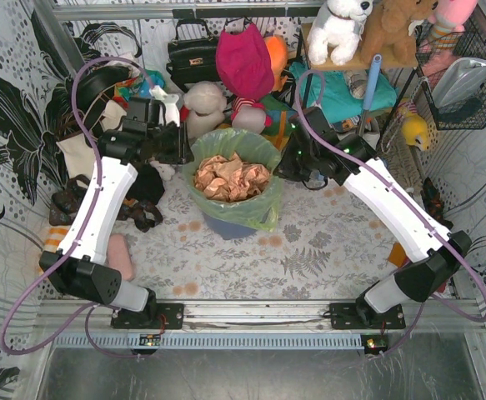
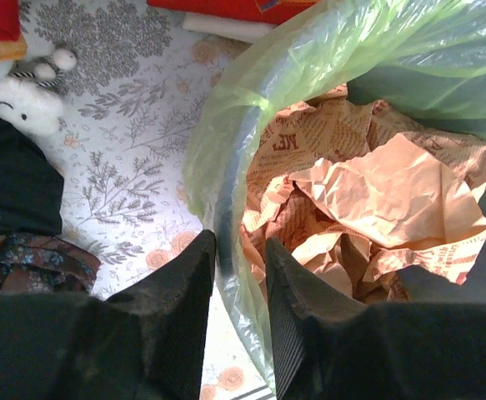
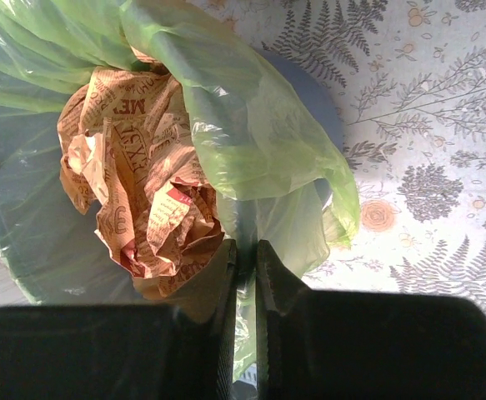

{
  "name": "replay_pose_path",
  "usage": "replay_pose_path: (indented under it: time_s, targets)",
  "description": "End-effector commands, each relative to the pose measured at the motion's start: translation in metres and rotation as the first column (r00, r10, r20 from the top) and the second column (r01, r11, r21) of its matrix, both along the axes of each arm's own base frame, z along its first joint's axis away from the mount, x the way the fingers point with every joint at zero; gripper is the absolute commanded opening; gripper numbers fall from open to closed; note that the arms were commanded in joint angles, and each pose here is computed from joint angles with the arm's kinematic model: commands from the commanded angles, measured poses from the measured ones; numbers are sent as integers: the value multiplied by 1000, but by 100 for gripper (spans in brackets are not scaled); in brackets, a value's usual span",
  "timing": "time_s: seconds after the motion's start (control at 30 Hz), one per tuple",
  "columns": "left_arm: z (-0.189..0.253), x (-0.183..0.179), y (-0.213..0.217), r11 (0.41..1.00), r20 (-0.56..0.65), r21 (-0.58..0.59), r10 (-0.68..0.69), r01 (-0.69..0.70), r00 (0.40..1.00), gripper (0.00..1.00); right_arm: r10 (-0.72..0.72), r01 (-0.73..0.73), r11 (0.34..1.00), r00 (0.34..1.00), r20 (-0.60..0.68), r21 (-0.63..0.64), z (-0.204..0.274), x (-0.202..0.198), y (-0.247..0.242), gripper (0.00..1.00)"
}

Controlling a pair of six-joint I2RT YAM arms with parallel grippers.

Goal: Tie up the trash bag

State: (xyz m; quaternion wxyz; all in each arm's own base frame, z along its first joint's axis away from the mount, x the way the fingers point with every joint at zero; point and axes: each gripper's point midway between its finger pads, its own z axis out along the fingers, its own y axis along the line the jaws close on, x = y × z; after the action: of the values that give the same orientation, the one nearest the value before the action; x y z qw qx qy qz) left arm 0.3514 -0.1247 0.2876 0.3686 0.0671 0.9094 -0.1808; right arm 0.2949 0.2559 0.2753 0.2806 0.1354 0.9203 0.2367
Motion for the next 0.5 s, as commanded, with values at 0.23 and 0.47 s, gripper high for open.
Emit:
replay_pose_path:
  time_s: [0.23, 0.47]
  targets:
    - [-11, -17, -10, 999, -36, 43, -21, 23, 999, 20, 30, -29, 999, 998, 55, -22, 28, -6, -21, 0]
    - [-16, -27, -18, 996, -53, 78, -29, 33, 998, 25, 38, -36, 999, 997, 61, -41, 30, -6, -25, 1]
